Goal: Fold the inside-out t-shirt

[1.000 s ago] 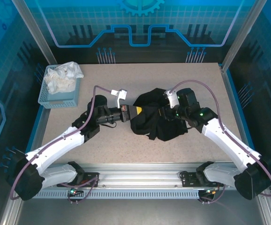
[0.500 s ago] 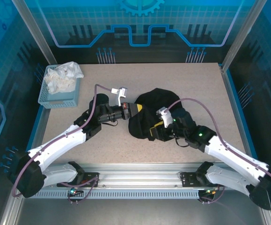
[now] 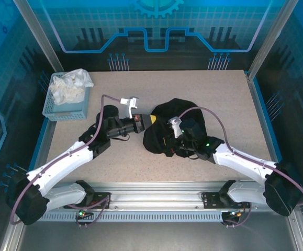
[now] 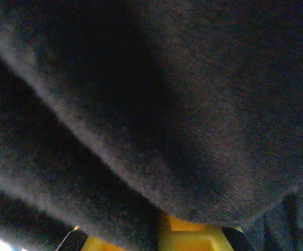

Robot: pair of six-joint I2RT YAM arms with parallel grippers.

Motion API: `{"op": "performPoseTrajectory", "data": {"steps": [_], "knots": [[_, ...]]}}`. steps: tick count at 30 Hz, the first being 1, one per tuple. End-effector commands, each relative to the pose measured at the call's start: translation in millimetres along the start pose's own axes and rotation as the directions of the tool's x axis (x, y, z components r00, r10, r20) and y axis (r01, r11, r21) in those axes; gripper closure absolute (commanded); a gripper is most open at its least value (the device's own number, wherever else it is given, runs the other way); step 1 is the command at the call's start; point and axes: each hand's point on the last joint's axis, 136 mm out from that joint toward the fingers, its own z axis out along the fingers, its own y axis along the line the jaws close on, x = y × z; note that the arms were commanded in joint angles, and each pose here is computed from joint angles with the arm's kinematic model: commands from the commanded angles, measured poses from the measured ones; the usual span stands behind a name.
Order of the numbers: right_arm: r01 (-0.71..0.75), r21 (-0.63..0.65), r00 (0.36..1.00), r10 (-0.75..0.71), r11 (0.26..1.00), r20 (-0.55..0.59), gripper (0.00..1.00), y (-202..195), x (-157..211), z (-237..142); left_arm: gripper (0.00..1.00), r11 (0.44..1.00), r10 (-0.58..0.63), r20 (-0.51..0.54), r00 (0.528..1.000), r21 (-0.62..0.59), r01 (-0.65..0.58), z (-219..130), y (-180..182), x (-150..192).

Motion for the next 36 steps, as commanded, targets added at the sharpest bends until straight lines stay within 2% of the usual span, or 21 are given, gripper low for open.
{"op": "performPoseTrajectory", "data": {"steps": [1,3,5,11,17,21,24,26,31,36], "knots": [[0.166,-0.235,0.977,-0.126,0.958,0.173,1.00,37,-38,-36,1.00,0.989,0.018,0.118,0.993,-0.151,0.000,-25,32,-26],[0.234,-0.354,0.958,-0.152,0.905,0.245,1.00,55,-43,-57,1.00,0.975,0.009,0.140,0.990,-0.222,0.023,-33,57,-31],[0.275,-0.412,0.944,-0.163,0.869,0.288,1.00,65,-47,-68,1.00,0.963,0.018,0.134,0.991,-0.269,0.019,-33,71,-31],[0.328,-0.501,0.930,-0.180,0.801,0.321,1.00,80,-53,-74,0.99,0.952,0.020,0.070,0.997,-0.307,0.003,-22,90,-19],[0.331,-0.521,0.932,-0.187,0.787,0.309,1.00,81,-53,-66,0.80,0.937,0.041,0.016,0.999,-0.347,-0.033,-22,101,-9],[0.321,-0.502,0.936,-0.188,0.803,0.298,1.00,75,-55,-61,0.59,0.923,0.064,-0.018,0.998,-0.378,-0.066,-35,104,2],[0.315,-0.488,0.937,-0.186,0.814,0.295,1.00,71,-57,-60,0.53,0.939,0.063,-0.035,0.997,-0.337,-0.071,-45,94,15],[0.311,-0.482,0.938,-0.183,0.820,0.294,1.00,69,-58,-58,0.50,0.962,0.050,-0.048,0.998,-0.267,-0.061,-49,79,27],[0.291,-0.462,0.943,-0.170,0.838,0.287,1.00,63,-61,-53,0.46,0.995,0.042,-0.153,0.987,-0.080,-0.054,-44,38,63],[0.272,-0.441,0.946,-0.154,0.856,0.285,1.00,57,-64,-50,0.45,0.998,0.054,-0.231,0.971,-0.014,-0.059,-37,23,90]]}}
